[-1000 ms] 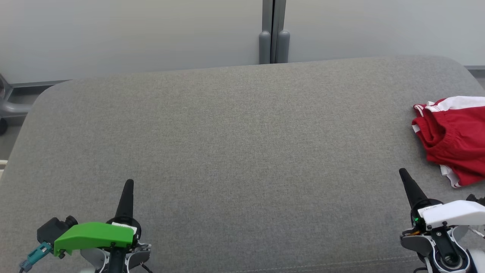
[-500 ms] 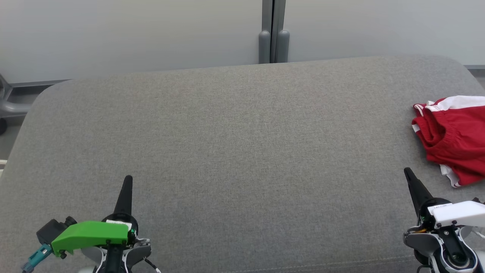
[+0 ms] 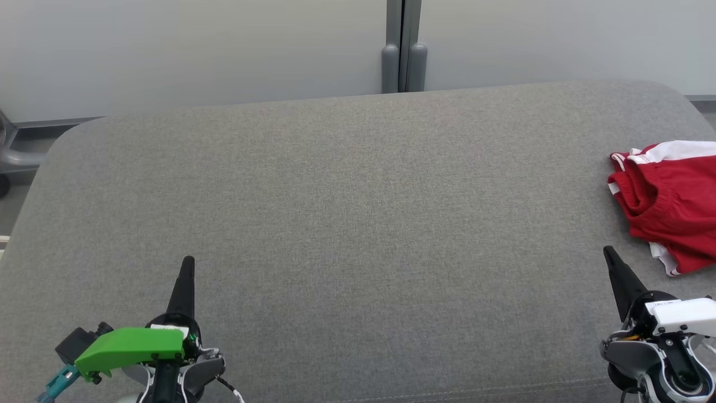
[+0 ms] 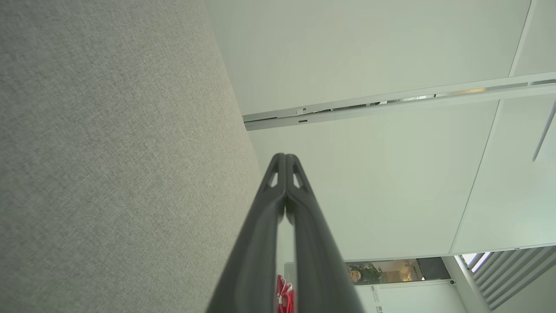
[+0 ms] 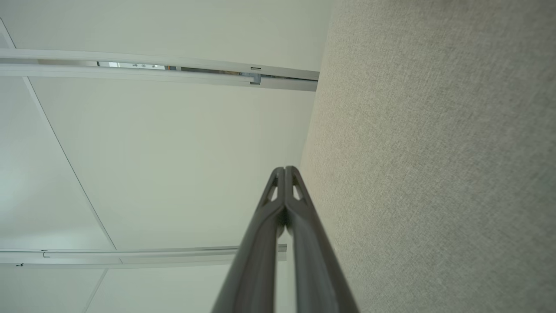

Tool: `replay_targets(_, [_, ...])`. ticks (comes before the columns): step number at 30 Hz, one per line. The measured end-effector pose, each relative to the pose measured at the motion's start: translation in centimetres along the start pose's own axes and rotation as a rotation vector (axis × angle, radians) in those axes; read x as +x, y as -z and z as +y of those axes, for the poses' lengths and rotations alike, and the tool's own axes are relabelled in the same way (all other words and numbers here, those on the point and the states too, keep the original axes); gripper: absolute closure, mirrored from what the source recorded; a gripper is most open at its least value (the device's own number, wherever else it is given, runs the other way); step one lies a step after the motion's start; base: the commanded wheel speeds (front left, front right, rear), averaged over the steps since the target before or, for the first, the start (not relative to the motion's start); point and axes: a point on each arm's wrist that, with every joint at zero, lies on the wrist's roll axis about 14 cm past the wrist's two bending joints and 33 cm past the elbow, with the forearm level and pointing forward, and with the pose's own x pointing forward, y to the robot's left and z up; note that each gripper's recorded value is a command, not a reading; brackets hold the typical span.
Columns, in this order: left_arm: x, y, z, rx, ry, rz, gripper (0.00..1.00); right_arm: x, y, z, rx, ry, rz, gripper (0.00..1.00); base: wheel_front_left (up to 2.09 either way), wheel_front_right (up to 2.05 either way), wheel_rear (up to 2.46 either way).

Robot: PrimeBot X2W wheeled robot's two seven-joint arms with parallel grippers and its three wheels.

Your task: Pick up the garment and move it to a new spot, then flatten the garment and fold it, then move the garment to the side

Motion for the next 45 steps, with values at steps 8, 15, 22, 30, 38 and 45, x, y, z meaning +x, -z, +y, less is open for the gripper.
replay_targets(8, [0.1,-0.1,-0.2,-0.048,0.016,-0.01,1.0,0.1,-0.4,0.0,0.056,-0.008,-0.01,1.0,0.0,0.0,0.0])
replay_targets(15, [0.3,-0.1,-0.5,-0.103,0.031,-0.02,1.0,0.1,-0.8,0.1,0.109,-0.015,-0.022,1.0,0.0,0.0,0.0])
replay_targets(22, [0.3,-0.2,-0.6,-0.123,0.039,-0.026,1.0,0.1,-1.0,0.0,0.137,-0.017,-0.029,1.0,0.0,0.0,0.0])
replay_targets(30, [0.3,-0.2,-0.6,-0.124,0.039,-0.026,1.0,0.0,-1.1,0.0,0.138,-0.017,-0.029,1.0,0.0,0.0,0.0])
replay_targets(38, [0.3,-0.2,-0.6,-0.124,0.039,-0.026,1.0,0.0,-1.1,0.0,0.138,-0.017,-0.029,1.0,0.0,0.0,0.0])
replay_targets(45, [0.3,-0.2,-0.6,-0.124,0.039,-0.026,1.0,0.0,-1.1,0.0,0.138,-0.017,-0.029,1.0,0.0,0.0,0.0])
